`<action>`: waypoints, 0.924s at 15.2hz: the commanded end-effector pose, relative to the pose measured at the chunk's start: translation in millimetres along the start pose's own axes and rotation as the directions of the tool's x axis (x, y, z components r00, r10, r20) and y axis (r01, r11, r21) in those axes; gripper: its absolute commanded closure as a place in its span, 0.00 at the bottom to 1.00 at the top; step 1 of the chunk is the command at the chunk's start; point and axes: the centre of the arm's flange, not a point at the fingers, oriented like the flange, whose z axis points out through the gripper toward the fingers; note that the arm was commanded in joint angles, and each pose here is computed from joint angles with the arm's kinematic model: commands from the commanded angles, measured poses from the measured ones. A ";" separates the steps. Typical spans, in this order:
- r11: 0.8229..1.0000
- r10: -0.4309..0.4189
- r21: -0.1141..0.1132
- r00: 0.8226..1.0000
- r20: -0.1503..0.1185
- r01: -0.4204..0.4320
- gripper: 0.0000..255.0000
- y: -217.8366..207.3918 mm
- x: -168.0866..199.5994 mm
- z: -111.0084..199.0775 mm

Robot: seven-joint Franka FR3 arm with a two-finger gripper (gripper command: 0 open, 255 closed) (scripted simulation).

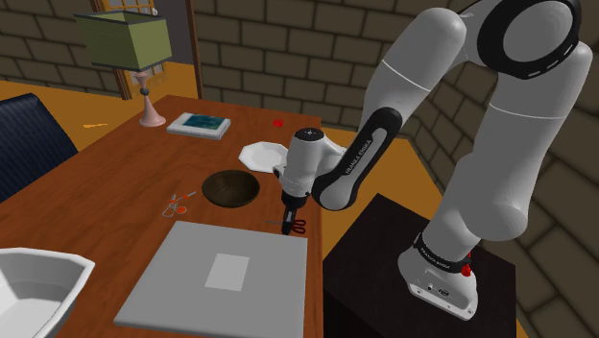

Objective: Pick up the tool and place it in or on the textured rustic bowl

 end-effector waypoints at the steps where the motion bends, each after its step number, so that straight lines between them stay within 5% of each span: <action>1: 1.000 0.009 0.000 1.000 0.003 -0.009 1.00 3.7 -0.8 1.9; 14: 1.000 0.009 0.000 1.000 0.003 -0.009 1.00 3.9 2.1 -45.0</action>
